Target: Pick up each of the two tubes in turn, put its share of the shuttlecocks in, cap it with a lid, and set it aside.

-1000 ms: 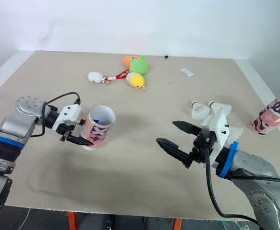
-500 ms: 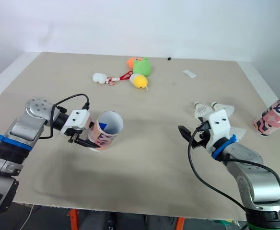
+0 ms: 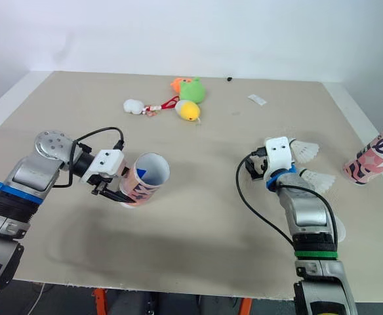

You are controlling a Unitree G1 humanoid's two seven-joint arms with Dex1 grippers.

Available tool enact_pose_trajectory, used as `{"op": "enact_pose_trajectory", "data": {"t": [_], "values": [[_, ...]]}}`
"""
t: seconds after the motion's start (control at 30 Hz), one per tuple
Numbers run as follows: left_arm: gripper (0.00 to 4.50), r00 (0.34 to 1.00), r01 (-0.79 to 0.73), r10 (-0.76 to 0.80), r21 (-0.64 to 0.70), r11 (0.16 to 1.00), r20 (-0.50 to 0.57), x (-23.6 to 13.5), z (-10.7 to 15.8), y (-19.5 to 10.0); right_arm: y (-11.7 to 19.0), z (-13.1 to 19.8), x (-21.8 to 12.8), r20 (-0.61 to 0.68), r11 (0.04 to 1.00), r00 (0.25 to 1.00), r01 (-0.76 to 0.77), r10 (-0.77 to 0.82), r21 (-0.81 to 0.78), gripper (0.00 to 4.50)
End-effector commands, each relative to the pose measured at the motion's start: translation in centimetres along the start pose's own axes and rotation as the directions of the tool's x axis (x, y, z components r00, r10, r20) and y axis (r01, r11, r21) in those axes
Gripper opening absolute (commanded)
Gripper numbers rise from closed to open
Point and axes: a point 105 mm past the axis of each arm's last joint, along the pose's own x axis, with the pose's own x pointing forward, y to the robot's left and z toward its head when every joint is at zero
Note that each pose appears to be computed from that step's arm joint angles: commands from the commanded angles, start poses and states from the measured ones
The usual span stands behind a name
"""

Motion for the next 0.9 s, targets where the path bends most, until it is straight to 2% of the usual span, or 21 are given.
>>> {"op": "enact_pose_trajectory", "data": {"t": [0.03,0.13,0.27,0.4,0.57,0.63,0.7,0.77,0.83,0.9], "values": [[2.48,1.0,0.016,-0.016,0.013,1.0,-0.006,0.2,0.3,-0.2,-0.9,1.2,1.2,0.036,0.999,0.998,0.053,-0.052,-0.006,4.5],[2.47,1.0,0.016,-0.016,0.012,1.0,-0.006,0.2,0.4,-0.2,-1.7,0.9,2.3,0.019,0.995,0.995,0.099,-0.099,0.008,3.83],[2.47,1.0,0.013,-0.013,0.012,1.0,-0.01,0.0,0.4,-0.3,-1.8,1.7,3.2,0.046,0.995,0.994,0.102,-0.102,0.007,2.14],[2.47,1.0,0.012,-0.012,0.008,1.0,-0.012,-0.1,0.4,-0.5,-0.9,3.0,3.4,0.106,0.998,0.993,0.055,-0.055,0.001,0.1],[2.47,1.0,0.009,-0.009,-0.006,1.0,-0.011,-0.1,0.1,-0.8,2.9,6.2,1.6,0.267,0.986,0.95,-0.154,0.164,-0.055,0.03],[2.47,1.0,0.009,-0.009,-0.009,1.0,-0.011,-0.1,0.1,-0.9,5.1,8.2,-0.3,0.345,0.951,0.887,-0.271,0.306,-0.148,0.03],[2.47,1.0,0.012,-0.012,-0.013,1.0,-0.008,0.0,0.1,-0.9,7.2,10.1,-3.1,0.398,0.881,0.788,-0.392,0.47,-0.264,0.03],[2.47,1.0,0.017,-0.017,-0.017,1.0,-0.008,0.0,0.1,-0.8,9.1,11.6,-7.0,0.383,0.745,0.641,-0.537,0.666,-0.396,0.03],[2.47,1.0,0.02,-0.021,-0.018,1.0,-0.01,0.0,0.1,-0.8,10.6,11.9,-10.4,0.288,0.58,0.509,-0.637,0.811,-0.508,0.03],[2.47,1.0,0.023,-0.024,-0.02,1.0,-0.011,0.1,0.0,-0.7,11.3,11.8,-12.1,0.191,0.465,0.441,-0.677,0.877,-0.571,0.03]]}}
